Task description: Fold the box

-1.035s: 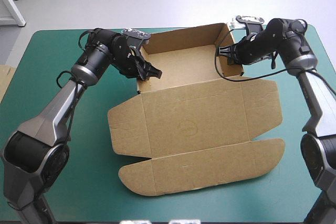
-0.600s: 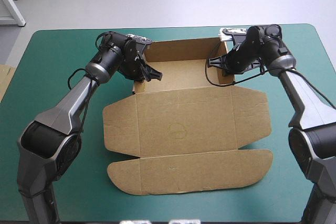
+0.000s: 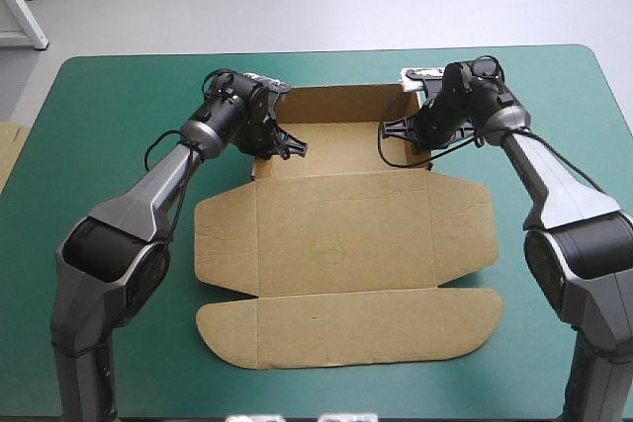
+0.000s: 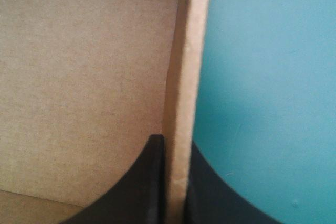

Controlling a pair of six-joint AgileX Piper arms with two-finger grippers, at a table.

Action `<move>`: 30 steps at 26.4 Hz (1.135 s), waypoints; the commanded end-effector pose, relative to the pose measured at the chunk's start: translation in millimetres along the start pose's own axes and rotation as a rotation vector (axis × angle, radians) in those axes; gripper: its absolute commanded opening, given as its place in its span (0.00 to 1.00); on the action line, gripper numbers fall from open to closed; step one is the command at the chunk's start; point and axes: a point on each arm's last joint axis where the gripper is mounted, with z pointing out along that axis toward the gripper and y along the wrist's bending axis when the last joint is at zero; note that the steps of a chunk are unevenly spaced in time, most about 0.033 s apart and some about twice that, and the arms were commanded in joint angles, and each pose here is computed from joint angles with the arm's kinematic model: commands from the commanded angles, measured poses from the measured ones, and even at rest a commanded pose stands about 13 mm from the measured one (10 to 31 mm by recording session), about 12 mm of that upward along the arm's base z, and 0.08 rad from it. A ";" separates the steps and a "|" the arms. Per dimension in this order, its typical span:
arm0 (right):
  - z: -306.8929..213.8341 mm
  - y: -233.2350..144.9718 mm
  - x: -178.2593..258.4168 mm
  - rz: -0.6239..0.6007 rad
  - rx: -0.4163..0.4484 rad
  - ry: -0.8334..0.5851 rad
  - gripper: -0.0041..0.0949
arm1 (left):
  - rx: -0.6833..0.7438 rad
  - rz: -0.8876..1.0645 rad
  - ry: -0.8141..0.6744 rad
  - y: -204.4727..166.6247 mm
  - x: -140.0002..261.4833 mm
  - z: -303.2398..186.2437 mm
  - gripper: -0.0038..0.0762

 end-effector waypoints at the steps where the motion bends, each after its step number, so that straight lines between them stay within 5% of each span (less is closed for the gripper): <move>1: -35.9 -6.6 -9.0 -0.090 0.082 -0.116 0.04 | -0.084 0.055 -0.074 6.3 -7.2 -9.4 0.04; 20: 1.6 -8.6 -7.6 -0.101 0.070 -0.010 0.04 | -0.020 0.023 -0.037 -1.9 -6.9 13.0 0.04; 24: -0.3 -7.2 -7.4 -0.107 0.056 -0.011 0.13 | -0.014 0.037 -0.022 -2.4 -5.6 12.6 0.05; 27: -6.6 -6.0 -8.4 -0.098 0.049 -0.034 0.32 | -0.014 0.037 -0.023 -1.7 -5.0 7.2 0.18; 30: -17.6 -4.6 -9.5 -0.100 0.045 -0.066 0.48 | -0.012 0.035 -0.042 -0.8 -5.6 -1.4 0.46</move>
